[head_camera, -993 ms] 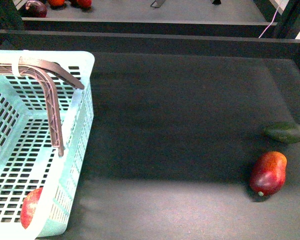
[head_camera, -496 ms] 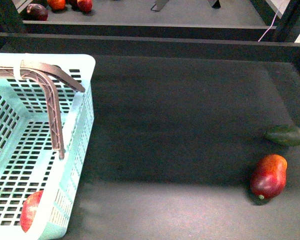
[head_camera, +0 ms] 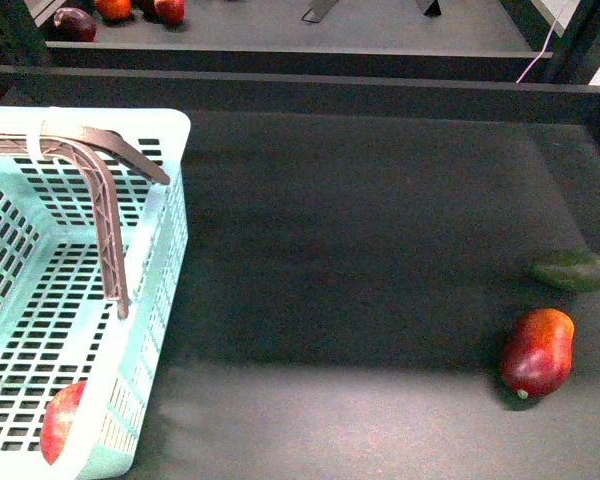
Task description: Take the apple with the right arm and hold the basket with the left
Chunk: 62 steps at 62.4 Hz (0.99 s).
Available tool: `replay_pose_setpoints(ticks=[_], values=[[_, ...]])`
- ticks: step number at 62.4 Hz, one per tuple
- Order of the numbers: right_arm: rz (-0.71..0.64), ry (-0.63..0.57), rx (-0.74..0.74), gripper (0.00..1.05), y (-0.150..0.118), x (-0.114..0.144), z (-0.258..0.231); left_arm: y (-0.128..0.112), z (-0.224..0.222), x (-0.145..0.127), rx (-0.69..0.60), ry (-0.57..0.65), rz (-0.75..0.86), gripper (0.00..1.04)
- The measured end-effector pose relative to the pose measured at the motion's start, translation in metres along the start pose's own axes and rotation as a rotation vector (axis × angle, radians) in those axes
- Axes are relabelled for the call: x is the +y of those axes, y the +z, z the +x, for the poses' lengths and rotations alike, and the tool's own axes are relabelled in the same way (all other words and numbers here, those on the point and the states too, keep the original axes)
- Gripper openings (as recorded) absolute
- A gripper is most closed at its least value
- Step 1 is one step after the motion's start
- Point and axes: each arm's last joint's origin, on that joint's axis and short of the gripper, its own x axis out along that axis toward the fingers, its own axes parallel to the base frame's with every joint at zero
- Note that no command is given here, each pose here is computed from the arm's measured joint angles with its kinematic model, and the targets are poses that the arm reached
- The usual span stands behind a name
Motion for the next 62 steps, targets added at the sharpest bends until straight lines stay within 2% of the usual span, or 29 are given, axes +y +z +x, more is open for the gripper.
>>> replay_pose_setpoints(ticks=[62], values=[[0.000, 0.000, 0.000, 0.96, 0.000, 0.000, 0.000, -0.001, -0.033, 0.000, 0.002, 0.000, 0.001, 0.03]])
